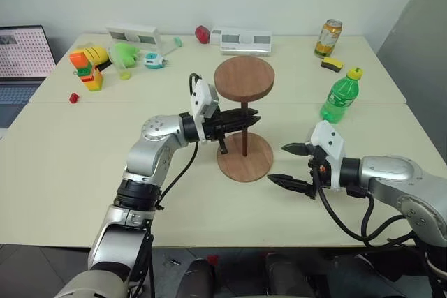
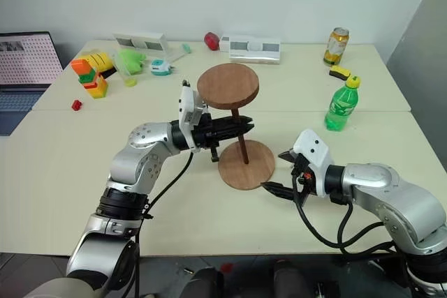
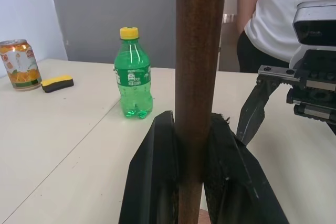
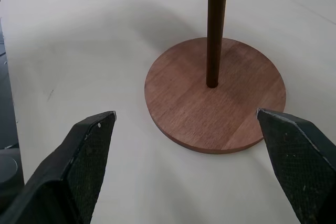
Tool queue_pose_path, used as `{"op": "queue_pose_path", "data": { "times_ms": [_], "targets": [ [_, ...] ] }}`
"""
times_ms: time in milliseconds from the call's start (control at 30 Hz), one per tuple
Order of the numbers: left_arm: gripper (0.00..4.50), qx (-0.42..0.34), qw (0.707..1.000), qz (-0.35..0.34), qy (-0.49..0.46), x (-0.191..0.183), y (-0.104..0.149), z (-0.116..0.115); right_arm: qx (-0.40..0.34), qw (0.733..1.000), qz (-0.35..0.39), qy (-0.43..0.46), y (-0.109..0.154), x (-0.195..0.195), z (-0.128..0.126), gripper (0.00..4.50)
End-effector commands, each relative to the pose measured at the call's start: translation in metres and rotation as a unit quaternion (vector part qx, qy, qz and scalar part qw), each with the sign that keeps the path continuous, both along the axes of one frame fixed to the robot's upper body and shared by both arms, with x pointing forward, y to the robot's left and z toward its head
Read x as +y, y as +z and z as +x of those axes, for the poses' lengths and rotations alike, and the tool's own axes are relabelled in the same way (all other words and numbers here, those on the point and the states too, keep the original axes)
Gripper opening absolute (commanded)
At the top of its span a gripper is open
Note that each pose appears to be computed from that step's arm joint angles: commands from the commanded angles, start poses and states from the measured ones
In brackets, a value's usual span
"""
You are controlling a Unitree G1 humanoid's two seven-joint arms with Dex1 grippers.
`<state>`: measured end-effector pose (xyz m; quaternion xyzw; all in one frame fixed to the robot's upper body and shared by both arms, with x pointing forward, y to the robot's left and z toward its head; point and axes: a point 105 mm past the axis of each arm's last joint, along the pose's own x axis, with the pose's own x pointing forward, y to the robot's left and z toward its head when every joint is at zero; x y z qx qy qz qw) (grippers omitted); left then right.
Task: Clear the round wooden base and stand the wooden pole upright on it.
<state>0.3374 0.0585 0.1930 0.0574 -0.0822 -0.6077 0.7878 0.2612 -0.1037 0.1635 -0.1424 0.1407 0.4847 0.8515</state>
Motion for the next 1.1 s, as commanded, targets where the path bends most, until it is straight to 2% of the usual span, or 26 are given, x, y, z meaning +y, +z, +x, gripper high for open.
{"op": "queue_pose_path", "data": {
  "times_ms": [33,100,167,400,633,733,900,1000,1100],
  "targets": [
    [0.26,0.061,0.997,0.050,0.018,0.009,-0.039,0.002,-0.030,1.000,-0.003,0.009,0.010,0.003,-0.003,4.50],
    [0.26,0.060,0.996,0.056,0.018,0.010,-0.036,0.003,-0.032,0.999,-0.002,0.009,0.011,0.004,-0.002,4.50],
    [0.96,0.069,0.996,0.062,0.015,0.012,-0.034,0.004,-0.035,0.999,-0.001,0.008,0.012,0.004,0.000,4.50],
    [2.32,0.045,0.997,0.065,0.010,0.020,-0.018,0.007,-0.036,0.999,0.001,0.007,0.013,0.004,0.003,4.50],
    [3.85,0.024,0.993,0.114,0.005,0.056,-0.007,-0.004,-0.031,0.999,0.005,0.007,0.012,0.002,0.004,4.50],
    [4.44,0.018,0.986,0.164,0.018,0.084,-0.006,-0.012,-0.027,1.000,0.006,0.006,0.011,-0.006,0.005,4.50],
    [4.47,0.005,0.979,0.204,0.031,0.117,0.011,-0.030,-0.055,0.998,0.016,0.009,0.024,-0.024,0.009,4.50],
    [4.47,0.018,0.980,0.193,0.037,0.125,0.023,-0.040,-0.079,0.996,0.025,0.025,0.035,-0.031,0.007,4.50],
    [4.47,0.026,0.983,0.179,0.040,0.123,0.024,-0.047,-0.077,0.996,0.016,0.039,0.035,-0.036,0.005,4.50]
  ]
}}
